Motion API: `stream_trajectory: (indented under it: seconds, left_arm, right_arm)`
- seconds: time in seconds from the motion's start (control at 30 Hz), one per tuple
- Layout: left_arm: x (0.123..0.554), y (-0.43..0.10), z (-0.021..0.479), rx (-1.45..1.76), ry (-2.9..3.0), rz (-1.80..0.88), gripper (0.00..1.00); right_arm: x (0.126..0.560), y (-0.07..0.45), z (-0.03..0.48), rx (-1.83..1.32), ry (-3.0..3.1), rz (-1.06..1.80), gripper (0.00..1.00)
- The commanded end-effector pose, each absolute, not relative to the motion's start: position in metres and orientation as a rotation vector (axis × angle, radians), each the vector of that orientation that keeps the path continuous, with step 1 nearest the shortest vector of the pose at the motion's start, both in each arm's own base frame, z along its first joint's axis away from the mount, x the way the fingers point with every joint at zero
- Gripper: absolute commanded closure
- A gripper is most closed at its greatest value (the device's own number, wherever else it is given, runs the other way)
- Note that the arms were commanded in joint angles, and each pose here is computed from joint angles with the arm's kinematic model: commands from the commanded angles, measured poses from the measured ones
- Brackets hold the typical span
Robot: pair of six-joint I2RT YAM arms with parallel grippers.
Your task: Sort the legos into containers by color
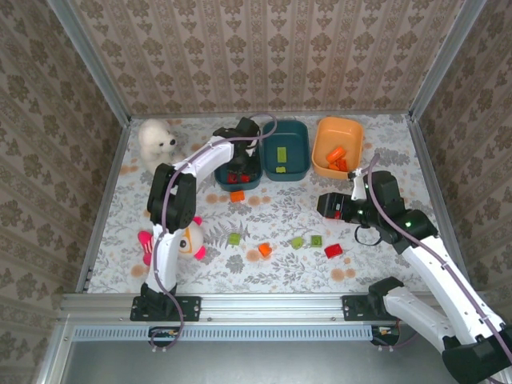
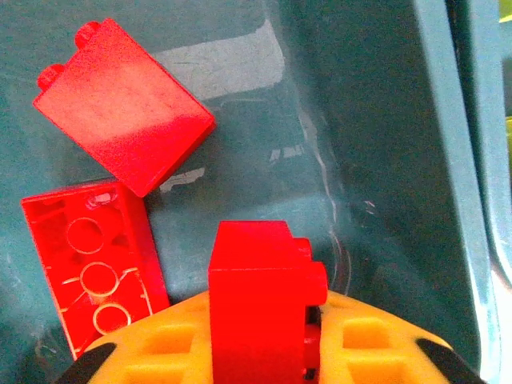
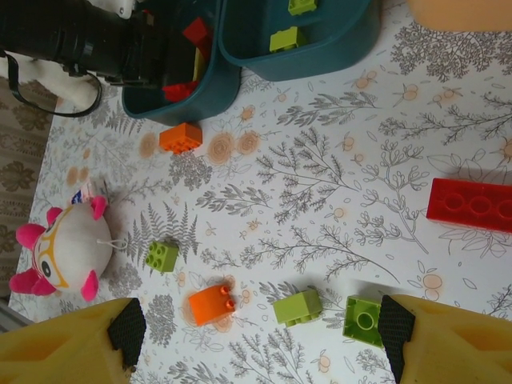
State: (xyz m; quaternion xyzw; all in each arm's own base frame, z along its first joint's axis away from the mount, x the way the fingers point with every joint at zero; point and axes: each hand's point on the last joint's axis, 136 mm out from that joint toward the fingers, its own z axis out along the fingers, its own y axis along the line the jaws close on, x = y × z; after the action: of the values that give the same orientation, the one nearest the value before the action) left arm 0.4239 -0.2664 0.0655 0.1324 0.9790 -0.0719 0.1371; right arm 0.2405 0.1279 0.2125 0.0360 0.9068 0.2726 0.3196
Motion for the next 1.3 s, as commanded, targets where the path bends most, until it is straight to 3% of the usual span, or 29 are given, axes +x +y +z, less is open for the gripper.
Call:
stream_trajectory:
  seconds: [0.0,0.27,0.63,0.9,1.27]
  left_arm:
    - [0.423,-0.267,0.070,0.405,2.844,-0.227,0.68]
    - [0.421,-0.267,0.115,0.356,2.767,-0.282,0.53]
    - [0.384,-0.222,0.192,0.080,2.627,-0.378,0.49]
    - [0.317,-0.183,0.181,-0.039,2.664,-0.418,0.48]
    - [0.293,-0.176,0.175,-0.058,2.683,-0.445,0.48]
  right_arm:
    - [0.240,0.133,0.208,0.029,2.411,0.709,0.21]
    - [0.239,0.144,0.193,-0.172,2.473,0.558,0.22]
    - [0.225,0.236,0.160,-0.732,2.499,0.392,0.24]
    - [0.224,0.156,0.113,-0.298,2.748,0.078,0.22]
    - [0.209,0.137,0.069,0.147,3.030,0.198,0.26]
